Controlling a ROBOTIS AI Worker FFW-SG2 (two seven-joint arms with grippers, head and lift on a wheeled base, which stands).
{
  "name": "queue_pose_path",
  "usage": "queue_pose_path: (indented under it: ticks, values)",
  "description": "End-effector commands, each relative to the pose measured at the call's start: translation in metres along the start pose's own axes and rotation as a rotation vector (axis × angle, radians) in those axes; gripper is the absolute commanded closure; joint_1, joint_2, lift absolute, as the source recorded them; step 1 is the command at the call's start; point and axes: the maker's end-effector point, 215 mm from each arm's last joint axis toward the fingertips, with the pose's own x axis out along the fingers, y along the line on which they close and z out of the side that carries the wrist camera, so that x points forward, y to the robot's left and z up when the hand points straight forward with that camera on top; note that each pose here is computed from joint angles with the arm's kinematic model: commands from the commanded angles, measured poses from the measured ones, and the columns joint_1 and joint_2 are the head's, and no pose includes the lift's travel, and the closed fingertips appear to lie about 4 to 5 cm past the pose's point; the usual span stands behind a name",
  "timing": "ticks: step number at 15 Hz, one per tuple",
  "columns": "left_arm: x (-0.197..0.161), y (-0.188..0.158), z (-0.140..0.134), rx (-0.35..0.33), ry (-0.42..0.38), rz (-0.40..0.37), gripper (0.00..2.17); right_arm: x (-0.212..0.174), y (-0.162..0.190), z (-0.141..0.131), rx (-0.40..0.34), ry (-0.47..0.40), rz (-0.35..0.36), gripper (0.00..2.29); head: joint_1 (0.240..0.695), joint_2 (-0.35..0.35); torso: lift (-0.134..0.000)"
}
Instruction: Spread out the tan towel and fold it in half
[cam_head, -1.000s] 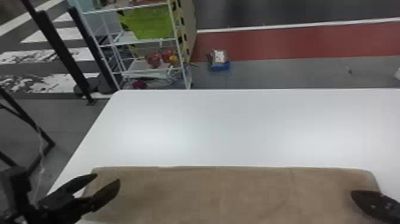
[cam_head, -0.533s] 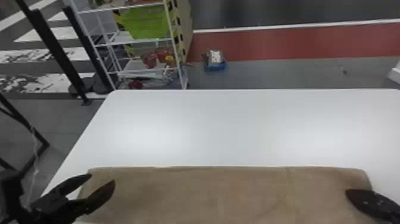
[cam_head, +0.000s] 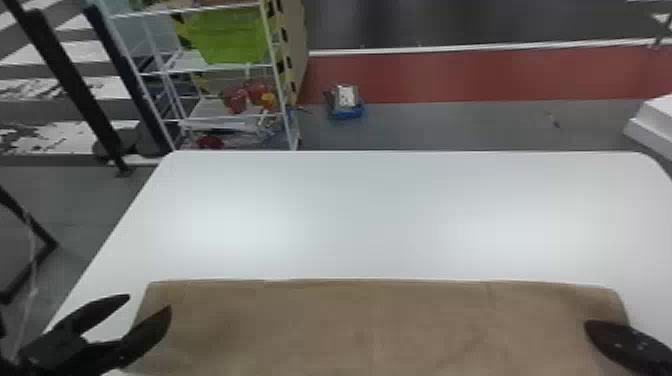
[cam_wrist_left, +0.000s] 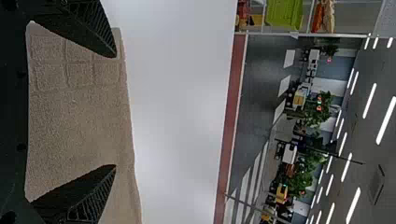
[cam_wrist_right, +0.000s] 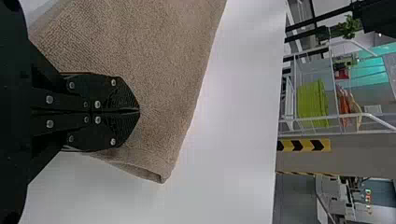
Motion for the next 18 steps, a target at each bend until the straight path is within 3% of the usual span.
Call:
queue_pose_path:
  ticks: [1, 4, 5, 6, 7, 10, 14, 18]
  values:
    - [0.0, 0.0, 0.002, 0.011, -0.006, 0.002, 0.04, -0.027, -0.007, -0.008, 0.019, -0.006, -0.027, 1.77, 0.695, 0.1, -0.123]
    - [0.004, -0.004, 0.002, 0.017, -0.008, -0.008, 0.04, -0.046, -0.017, 0.003, 0.031, -0.058, -0.05, 1.75, 0.695, 0.069, -0.123]
    - [0.007, -0.008, 0.004, 0.022, -0.012, -0.014, 0.04, -0.048, -0.015, 0.014, 0.028, -0.096, -0.04, 1.47, 0.695, 0.058, -0.123]
    - [0.01, -0.012, 0.005, 0.025, -0.016, -0.019, 0.04, -0.053, -0.011, 0.032, -0.018, -0.165, -0.034, 0.65, 0.695, 0.04, -0.123]
    - [0.01, -0.014, 0.006, 0.021, -0.019, -0.02, 0.04, -0.056, -0.006, 0.049, -0.063, -0.217, -0.021, 0.0, 0.695, 0.036, -0.123]
    - [0.004, -0.021, 0.019, 0.073, -0.065, -0.03, 0.04, -0.069, 0.006, 0.084, -0.171, -0.354, -0.02, 0.03, 0.695, 0.036, -0.123]
    - [0.001, -0.025, 0.025, 0.094, -0.075, -0.034, 0.04, -0.083, 0.011, 0.103, -0.196, -0.459, -0.051, 0.04, 0.695, 0.045, -0.123]
    - [0.002, -0.029, 0.028, 0.107, -0.085, -0.042, 0.04, -0.093, 0.008, 0.103, -0.187, -0.477, -0.073, 0.06, 0.695, 0.031, -0.123]
